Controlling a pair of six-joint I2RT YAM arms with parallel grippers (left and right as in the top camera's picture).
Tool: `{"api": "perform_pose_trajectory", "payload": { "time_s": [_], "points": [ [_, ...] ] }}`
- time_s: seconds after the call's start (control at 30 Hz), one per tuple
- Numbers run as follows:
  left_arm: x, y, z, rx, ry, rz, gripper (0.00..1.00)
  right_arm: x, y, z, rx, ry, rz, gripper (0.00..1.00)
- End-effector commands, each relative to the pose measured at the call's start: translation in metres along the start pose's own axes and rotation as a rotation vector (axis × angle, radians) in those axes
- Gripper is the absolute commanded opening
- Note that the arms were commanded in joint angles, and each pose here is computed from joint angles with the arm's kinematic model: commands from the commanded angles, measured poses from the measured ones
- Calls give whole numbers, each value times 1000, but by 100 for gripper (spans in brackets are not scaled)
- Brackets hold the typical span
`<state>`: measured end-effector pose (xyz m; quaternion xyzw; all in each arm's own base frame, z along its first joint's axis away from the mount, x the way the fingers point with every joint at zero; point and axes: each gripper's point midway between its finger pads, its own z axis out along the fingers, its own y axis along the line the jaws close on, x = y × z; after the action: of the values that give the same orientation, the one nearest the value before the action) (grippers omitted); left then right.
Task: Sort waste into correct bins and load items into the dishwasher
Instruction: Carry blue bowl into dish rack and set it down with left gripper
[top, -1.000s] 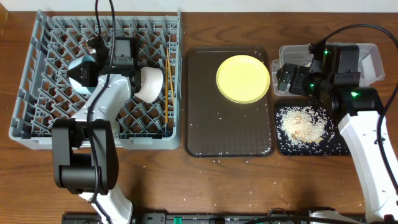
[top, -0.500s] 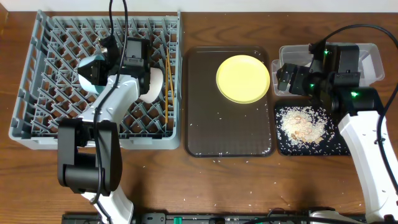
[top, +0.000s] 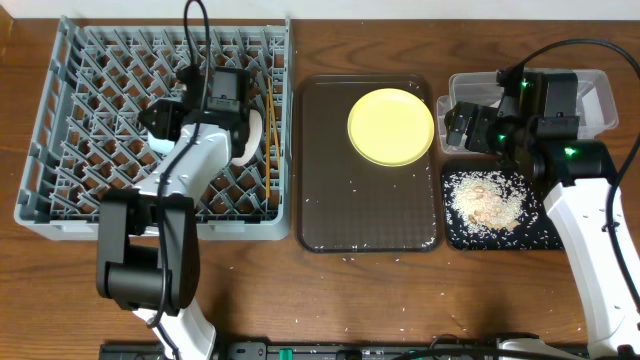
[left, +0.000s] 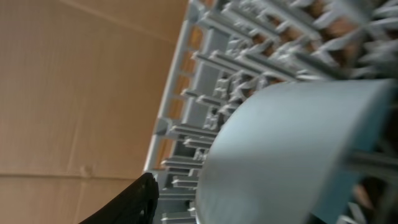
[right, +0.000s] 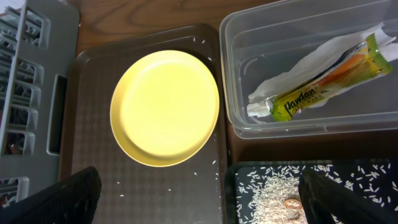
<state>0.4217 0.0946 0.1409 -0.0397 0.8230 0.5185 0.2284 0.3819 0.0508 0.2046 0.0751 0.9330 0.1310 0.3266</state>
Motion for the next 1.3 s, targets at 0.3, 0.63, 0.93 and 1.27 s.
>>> {"api": "perform_pose_trajectory", "payload": {
  "time_s": [0.3, 0.63, 0.93, 1.27],
  "points": [
    [-25, -13, -76, 423, -125, -200, 51, -5, -1, -4, 8, -18, 3, 99],
    [-18, -67, -141, 1005, -43, -276, 8, -5, -1, -4, 8, -18, 3, 99],
    [-6, -94, -119, 1052, 84, -311, 7, -5, -1, -4, 8, -18, 3, 99],
    [-9, -71, -94, 984, 97, -403, 8, -5, -1, -4, 8, -18, 3, 99]
  ]
}}
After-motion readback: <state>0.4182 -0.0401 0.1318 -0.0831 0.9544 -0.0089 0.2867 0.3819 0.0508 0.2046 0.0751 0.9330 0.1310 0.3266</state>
